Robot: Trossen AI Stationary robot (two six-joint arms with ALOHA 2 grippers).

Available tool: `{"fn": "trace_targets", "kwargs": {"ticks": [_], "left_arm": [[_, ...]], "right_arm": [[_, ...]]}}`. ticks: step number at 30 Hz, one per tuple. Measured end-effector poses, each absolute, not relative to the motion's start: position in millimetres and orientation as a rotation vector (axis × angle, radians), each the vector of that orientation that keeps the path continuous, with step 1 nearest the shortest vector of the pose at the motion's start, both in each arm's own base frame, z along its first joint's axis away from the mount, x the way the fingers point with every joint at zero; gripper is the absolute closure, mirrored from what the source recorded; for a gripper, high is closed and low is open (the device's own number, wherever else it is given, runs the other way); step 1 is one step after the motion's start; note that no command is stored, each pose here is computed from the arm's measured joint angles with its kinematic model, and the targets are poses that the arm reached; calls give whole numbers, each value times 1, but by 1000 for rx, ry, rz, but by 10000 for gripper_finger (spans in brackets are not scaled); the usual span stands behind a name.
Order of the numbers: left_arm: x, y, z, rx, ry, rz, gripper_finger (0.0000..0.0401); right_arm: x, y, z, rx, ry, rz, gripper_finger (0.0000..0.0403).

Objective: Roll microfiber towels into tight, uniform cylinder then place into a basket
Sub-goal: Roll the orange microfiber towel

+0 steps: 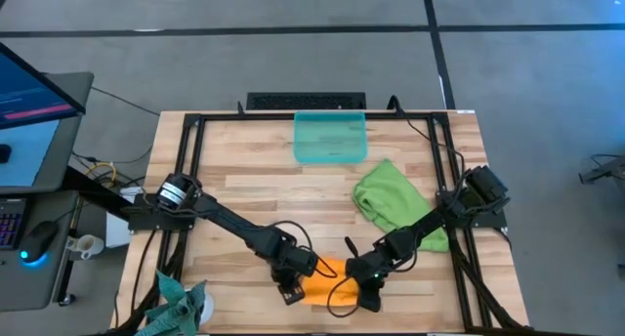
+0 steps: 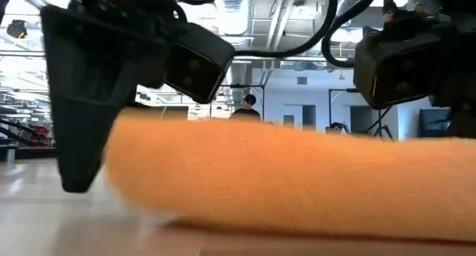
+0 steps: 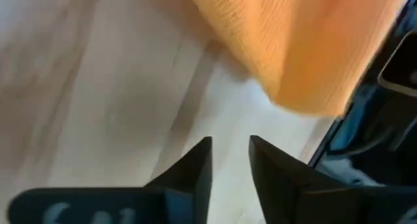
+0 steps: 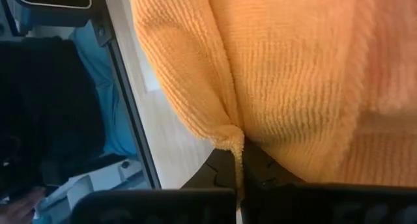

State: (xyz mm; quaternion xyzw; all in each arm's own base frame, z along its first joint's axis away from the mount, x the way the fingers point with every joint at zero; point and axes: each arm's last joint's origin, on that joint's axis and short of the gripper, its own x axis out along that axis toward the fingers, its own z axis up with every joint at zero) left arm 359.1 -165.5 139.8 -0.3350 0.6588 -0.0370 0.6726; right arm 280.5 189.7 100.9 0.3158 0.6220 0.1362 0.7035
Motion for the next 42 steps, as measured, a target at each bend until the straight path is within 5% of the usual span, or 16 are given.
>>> {"fn": "trace_targets", "kwargs": {"ticks": [8, 20, 36, 42], "left_arm": [[350, -174, 144, -483, 1430, -158, 282], [334, -256, 168, -111, 981, -521, 308], [358, -229, 144, -138, 1014, -447, 340], [361, -218, 141, -116, 1018, -272, 340]], "right_arm": [[281, 189, 101, 691, 1373, 292, 393], [284, 184, 101, 690, 1359, 277, 393], [284, 184, 101, 695, 1358, 266, 393], [284, 184, 101, 694, 1357, 267, 393]]}}
